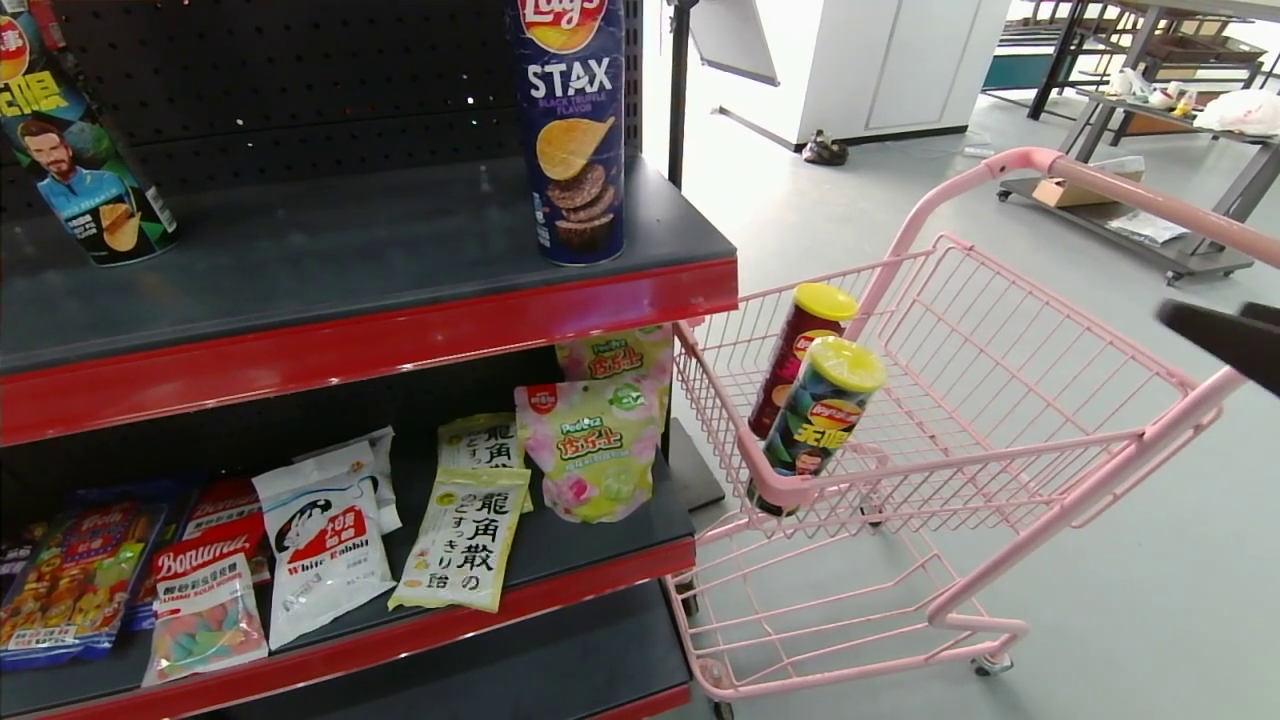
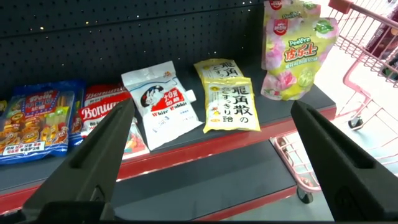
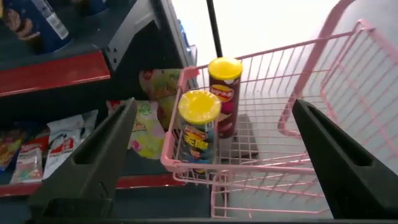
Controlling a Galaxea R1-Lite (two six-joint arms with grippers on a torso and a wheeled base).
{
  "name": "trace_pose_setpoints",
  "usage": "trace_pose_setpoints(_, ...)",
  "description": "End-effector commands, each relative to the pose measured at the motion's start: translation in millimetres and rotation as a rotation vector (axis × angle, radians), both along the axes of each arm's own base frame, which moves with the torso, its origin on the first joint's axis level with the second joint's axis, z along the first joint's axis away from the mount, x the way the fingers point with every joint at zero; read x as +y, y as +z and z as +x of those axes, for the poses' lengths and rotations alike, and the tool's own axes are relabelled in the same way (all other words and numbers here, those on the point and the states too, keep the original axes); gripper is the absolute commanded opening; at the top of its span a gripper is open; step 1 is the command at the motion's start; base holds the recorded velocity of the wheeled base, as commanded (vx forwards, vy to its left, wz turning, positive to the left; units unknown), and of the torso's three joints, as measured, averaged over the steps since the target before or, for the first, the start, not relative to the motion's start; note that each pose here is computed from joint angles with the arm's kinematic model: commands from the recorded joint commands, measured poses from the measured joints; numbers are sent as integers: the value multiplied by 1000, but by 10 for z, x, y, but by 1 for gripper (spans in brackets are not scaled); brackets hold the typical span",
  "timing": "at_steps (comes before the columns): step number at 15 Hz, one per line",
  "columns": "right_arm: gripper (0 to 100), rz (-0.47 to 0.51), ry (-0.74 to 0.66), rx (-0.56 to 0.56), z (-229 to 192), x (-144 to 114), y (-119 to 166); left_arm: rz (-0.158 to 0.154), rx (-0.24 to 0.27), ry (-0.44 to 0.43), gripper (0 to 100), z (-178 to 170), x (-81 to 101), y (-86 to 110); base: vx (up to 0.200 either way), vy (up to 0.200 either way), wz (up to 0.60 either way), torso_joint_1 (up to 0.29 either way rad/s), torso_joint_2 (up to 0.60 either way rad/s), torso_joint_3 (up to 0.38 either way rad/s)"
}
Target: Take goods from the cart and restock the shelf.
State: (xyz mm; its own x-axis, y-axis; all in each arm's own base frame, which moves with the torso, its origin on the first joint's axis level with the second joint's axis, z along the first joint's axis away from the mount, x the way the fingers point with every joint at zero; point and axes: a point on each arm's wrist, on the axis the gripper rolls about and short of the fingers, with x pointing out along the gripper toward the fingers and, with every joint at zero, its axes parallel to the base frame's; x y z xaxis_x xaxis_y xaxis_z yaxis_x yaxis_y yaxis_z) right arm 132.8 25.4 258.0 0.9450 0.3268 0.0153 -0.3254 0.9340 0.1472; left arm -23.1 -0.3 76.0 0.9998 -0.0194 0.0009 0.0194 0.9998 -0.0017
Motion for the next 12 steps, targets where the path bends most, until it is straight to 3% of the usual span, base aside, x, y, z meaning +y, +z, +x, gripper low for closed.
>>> trace_pose_setpoints(1,100,-9,136,228,994,387,-488,0,1,-1,100,1,0,0,0,0,0,0,0,0)
trace_pose_setpoints(6,100,-39,178,353,1222,587,-824,-1,1,-1,100,1,0,0,0,0,0,0,0,0)
trace_pose_setpoints(12,100,-62,116,372,1399,793,-1013,-1,1,1,100,1,0,0,0,0,0,0,0,0)
